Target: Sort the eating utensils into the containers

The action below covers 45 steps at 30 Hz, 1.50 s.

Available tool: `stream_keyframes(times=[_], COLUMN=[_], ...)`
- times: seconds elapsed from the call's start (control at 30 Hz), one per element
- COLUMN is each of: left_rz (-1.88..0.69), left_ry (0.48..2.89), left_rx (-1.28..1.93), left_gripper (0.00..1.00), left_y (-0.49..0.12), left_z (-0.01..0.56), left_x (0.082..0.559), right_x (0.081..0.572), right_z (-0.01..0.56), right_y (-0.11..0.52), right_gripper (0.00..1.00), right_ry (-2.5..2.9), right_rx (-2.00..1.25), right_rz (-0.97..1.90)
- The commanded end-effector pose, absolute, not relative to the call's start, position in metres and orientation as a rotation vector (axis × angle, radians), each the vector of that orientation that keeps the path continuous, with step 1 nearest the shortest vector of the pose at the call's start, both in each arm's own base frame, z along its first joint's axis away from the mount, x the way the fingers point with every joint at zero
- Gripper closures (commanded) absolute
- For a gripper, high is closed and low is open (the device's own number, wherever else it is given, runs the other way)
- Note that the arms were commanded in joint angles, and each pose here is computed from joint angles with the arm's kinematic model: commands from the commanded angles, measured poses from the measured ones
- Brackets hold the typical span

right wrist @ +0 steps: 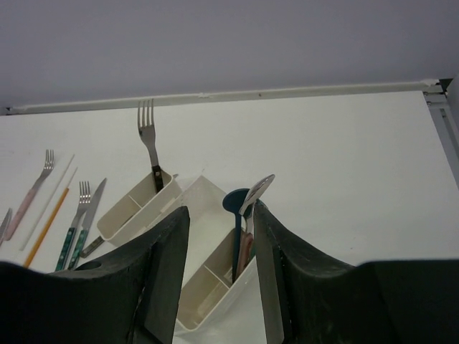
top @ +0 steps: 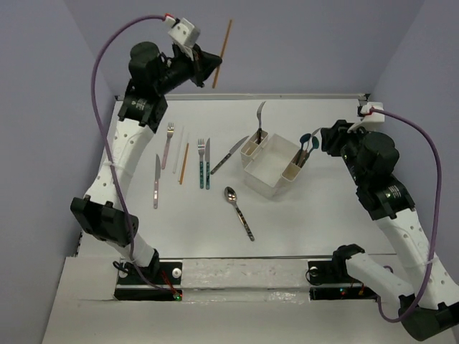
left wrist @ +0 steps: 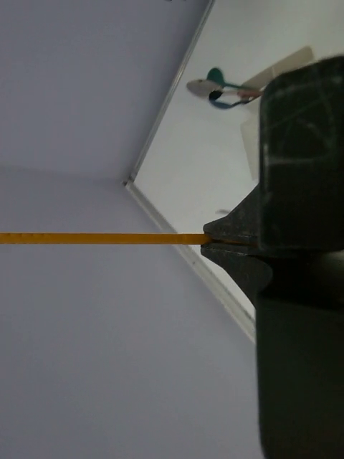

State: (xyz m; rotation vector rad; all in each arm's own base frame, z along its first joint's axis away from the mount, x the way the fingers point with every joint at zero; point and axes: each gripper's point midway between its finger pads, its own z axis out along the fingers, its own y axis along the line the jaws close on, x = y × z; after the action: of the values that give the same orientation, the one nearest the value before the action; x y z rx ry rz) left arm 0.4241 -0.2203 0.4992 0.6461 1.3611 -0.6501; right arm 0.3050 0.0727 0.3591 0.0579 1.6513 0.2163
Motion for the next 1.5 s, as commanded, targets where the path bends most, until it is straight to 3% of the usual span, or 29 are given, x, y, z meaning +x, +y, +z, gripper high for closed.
stream_keyframes(times=[0.0, 0.23, 0.57, 1.47], left_rz=[-0.903, -1.094, -1.092, -1.042], left_ry=[1.124, 0.986, 0.997, 1.166], left_rx=[0.673, 0.688, 0.718, 0.749], left_gripper=[1.0, 1.0, 1.0, 1.0], left_y=[-0.276, -0.304, -0.323, -0.337], left_z=[0.492, 0.435, 0.367, 0.238], left_x=[0.393, 0.348, 0.346, 0.391], right_x=[0.301, 0.277, 0.254, 0.233], right_z=[0.393, 0.403, 0.393, 0.384], right_y=[0.082, 0.057, 0.037, 0.022], right_gripper=[0.53, 0.54, 0.54, 0.55], right_ry=[1.552, 1.517, 1.546, 1.631], right_rx=[0.06, 0.125, 0.197, 0.255], right_rz=[0.299, 0.234, 0.19, 0.146])
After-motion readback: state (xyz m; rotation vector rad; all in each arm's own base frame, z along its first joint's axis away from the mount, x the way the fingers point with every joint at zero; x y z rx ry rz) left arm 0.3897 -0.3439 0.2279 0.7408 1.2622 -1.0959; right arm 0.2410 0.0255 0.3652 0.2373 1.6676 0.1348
